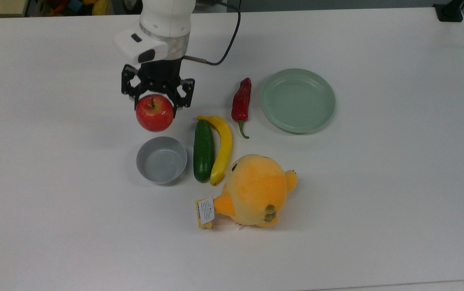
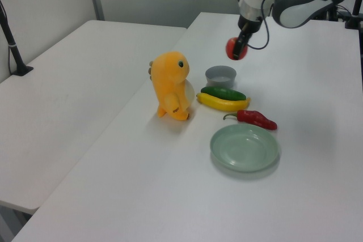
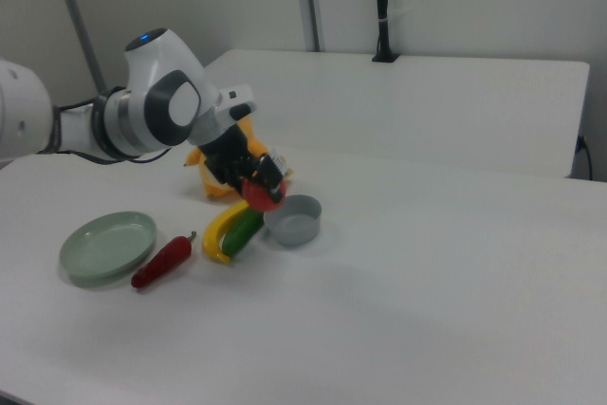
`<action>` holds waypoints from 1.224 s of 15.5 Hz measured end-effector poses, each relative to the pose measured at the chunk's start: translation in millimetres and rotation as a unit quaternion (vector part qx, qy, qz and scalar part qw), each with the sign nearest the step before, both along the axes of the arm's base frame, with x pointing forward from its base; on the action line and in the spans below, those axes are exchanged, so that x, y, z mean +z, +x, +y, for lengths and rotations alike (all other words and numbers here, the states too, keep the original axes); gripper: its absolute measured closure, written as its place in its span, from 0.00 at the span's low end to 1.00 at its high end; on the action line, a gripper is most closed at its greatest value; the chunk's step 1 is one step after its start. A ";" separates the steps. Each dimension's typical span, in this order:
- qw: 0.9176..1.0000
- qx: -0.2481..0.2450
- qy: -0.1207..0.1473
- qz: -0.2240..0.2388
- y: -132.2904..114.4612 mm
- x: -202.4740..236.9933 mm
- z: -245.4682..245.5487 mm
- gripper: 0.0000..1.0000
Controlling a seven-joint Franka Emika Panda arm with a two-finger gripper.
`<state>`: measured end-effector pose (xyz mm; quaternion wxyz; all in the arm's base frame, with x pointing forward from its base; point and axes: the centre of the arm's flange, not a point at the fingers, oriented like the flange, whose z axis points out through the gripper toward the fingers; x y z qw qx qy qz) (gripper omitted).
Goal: Red apple placed in the center of the desktop
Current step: 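Lift the red apple up out of the grey bowl, then carry the apple beside the chili pepper and lower it to the table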
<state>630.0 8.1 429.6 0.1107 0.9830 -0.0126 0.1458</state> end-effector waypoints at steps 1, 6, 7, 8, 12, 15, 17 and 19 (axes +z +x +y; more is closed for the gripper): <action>1.000 -0.004 0.000 0.024 -10.6 -1.1 2.2 0.19; 0.990 0.009 0.024 0.135 -42.7 -11.3 15.0 0.19; 0.988 0.013 0.030 0.151 -46.3 -13.3 16.4 0.19; 0.986 0.018 0.032 0.165 -49.4 -16.6 18.5 0.19; 0.977 0.039 0.030 0.209 -64.0 -47.8 41.1 0.19; 0.967 0.057 0.027 0.246 -77.9 -83.2 57.5 0.19; 0.963 0.069 0.024 0.261 -84.6 -96.2 67.2 0.19; 0.961 0.074 0.023 0.264 -86.8 -99.2 71.4 0.19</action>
